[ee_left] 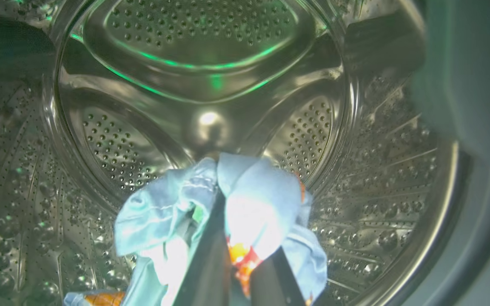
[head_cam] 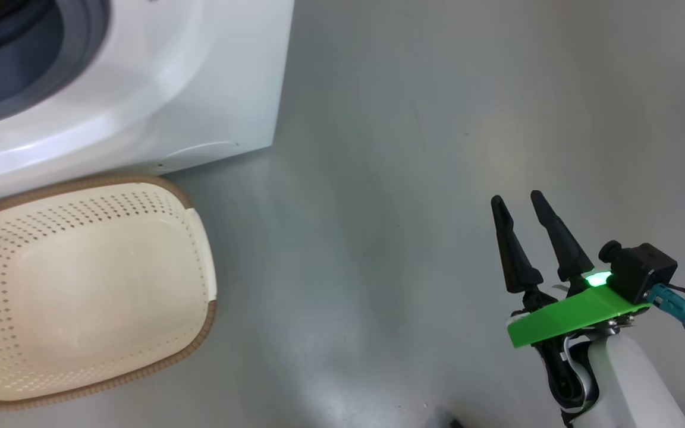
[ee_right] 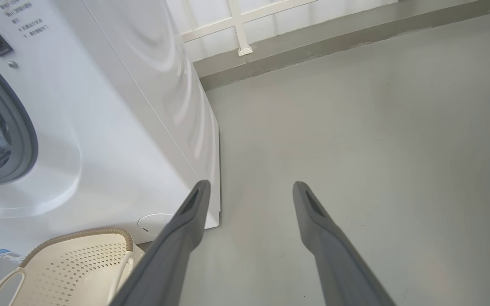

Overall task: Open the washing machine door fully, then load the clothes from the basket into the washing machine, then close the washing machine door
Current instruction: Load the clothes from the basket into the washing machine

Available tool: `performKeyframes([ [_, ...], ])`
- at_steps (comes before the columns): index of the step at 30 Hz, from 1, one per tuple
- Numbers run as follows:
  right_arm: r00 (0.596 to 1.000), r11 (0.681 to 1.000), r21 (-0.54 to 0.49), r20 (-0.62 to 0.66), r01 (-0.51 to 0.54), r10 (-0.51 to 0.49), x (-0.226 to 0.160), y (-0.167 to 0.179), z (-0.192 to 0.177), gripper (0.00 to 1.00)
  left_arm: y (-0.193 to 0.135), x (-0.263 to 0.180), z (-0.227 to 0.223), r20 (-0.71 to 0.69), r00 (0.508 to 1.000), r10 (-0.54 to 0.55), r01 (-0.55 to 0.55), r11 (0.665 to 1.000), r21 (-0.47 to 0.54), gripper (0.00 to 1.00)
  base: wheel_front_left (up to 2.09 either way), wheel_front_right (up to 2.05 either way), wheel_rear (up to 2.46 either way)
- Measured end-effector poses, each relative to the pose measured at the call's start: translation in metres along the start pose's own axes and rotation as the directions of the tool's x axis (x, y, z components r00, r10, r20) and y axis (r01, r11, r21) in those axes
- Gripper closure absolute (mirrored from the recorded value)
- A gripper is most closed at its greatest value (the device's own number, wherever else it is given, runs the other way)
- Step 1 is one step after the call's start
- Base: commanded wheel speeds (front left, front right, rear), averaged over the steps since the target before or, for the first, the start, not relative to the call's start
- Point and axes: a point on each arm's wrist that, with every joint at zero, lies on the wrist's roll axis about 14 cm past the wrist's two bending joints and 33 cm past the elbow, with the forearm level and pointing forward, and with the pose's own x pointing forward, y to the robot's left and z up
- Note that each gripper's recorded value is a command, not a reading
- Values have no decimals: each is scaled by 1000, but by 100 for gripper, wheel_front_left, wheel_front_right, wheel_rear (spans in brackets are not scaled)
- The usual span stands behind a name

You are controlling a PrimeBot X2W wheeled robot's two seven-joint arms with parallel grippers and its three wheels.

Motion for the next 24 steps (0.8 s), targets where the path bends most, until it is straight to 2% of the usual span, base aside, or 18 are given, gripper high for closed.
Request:
performKeyframes([
  [1, 1000, 1000, 0, 1, 2, -2, 0, 0, 0, 0, 1, 0, -5, -10, 1000, 1, -1, 1000, 3, 30, 0, 0, 0],
  [2, 1000, 1000, 0, -1, 6, -6, 0, -1, -1, 0, 1, 0, -9, -19, 1000, 1, -1, 1000, 6, 12, 0, 0, 0],
  [3, 1000, 1000, 2, -2, 9, -9, -1, -2, -1, 0, 2, 0, -13, -27, 1000, 5, -5, 1000, 4, 0, 0, 0, 0],
  [13, 1000, 1000, 12, -9, 4, -4, 1, 2, -5, 0, 23, -26, -80, -254, 965, 64, -56, 998, 36, 0, 0, 0, 0],
  [24, 1000, 1000, 21, -7, -17, 17, 4, 10, -6, 0, 22, -21, -66, -243, 968, 57, -49, 998, 37, 0, 0, 0, 0],
])
